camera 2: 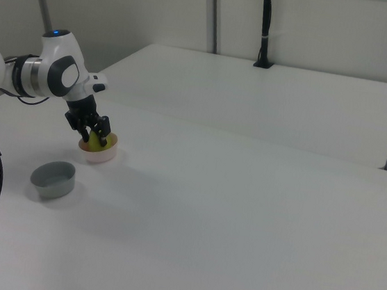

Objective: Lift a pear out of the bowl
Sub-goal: 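Lower the gripper around the pear and close on it, then lift the pear out of the pink bowl and carry it aside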

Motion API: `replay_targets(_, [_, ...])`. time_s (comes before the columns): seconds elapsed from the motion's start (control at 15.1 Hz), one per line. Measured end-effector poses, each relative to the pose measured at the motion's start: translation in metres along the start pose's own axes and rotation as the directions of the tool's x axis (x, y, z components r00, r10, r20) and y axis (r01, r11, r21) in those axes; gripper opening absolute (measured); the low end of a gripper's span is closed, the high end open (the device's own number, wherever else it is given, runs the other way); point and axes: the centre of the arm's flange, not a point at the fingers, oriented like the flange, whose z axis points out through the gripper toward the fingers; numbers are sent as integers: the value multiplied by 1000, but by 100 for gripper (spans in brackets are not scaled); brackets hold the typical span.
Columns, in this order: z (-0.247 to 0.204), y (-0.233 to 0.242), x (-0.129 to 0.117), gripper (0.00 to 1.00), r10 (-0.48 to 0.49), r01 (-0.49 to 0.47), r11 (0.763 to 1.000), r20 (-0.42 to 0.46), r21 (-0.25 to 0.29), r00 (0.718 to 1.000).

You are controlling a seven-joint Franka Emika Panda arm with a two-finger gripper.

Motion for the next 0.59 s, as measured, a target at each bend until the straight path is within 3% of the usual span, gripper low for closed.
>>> replay_targets(0.46, [-5, 7, 3, 59, 9, -9, 1000, -10, -4, 1000])
replay_targets(0.59, [-30, 15, 10, 59, 22, -22, 1000, -48, 2, 999])
